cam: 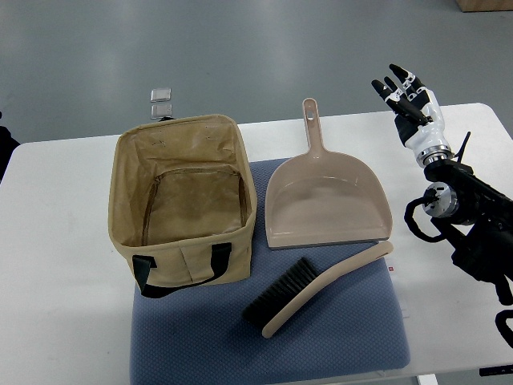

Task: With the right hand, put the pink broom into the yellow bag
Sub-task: 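Raise the right hand and open its fingers above the table edge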

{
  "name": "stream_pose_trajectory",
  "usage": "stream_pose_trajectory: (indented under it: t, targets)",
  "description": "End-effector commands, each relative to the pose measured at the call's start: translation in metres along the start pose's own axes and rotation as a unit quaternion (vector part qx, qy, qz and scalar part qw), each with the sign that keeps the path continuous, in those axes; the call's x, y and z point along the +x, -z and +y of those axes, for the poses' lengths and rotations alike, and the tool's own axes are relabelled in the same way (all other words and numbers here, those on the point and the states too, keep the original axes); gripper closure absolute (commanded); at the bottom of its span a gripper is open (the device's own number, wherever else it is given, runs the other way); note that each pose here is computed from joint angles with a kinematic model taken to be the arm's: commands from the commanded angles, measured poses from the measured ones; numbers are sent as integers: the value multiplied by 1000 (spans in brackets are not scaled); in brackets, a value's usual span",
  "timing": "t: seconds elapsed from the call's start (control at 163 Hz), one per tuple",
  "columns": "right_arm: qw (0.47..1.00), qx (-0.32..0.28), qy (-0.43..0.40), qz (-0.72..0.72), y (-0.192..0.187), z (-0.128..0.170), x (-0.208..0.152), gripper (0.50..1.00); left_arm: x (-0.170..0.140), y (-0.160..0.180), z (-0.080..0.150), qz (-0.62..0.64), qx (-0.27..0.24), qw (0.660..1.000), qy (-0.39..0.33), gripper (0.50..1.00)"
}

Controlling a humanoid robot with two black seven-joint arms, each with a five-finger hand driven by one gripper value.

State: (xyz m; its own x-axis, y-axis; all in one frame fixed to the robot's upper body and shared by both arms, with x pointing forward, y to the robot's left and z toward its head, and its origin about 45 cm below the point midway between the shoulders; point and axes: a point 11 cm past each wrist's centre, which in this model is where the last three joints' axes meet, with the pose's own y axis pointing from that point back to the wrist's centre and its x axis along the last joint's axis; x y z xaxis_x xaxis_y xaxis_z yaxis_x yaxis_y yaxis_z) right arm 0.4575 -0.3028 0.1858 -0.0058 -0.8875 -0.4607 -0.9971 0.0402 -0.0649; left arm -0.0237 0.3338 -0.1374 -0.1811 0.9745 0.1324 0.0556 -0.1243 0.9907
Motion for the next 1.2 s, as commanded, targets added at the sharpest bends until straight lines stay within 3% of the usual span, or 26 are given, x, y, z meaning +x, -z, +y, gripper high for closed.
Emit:
stream_pose_trajectory:
  t: [0.0, 0.722, 1.193]
  targets:
    - [1000, 0, 0, 0, 0, 0, 0, 570, 0, 0, 0, 0, 0, 1000, 0, 500]
    - [1000, 2, 1, 5, 5, -2, 2, 570, 4, 0, 0, 3, -1, 1000, -6, 500]
    - [999, 32, -6, 30, 41, -14, 16, 570, 4, 0, 0, 2, -1, 1000, -6, 500]
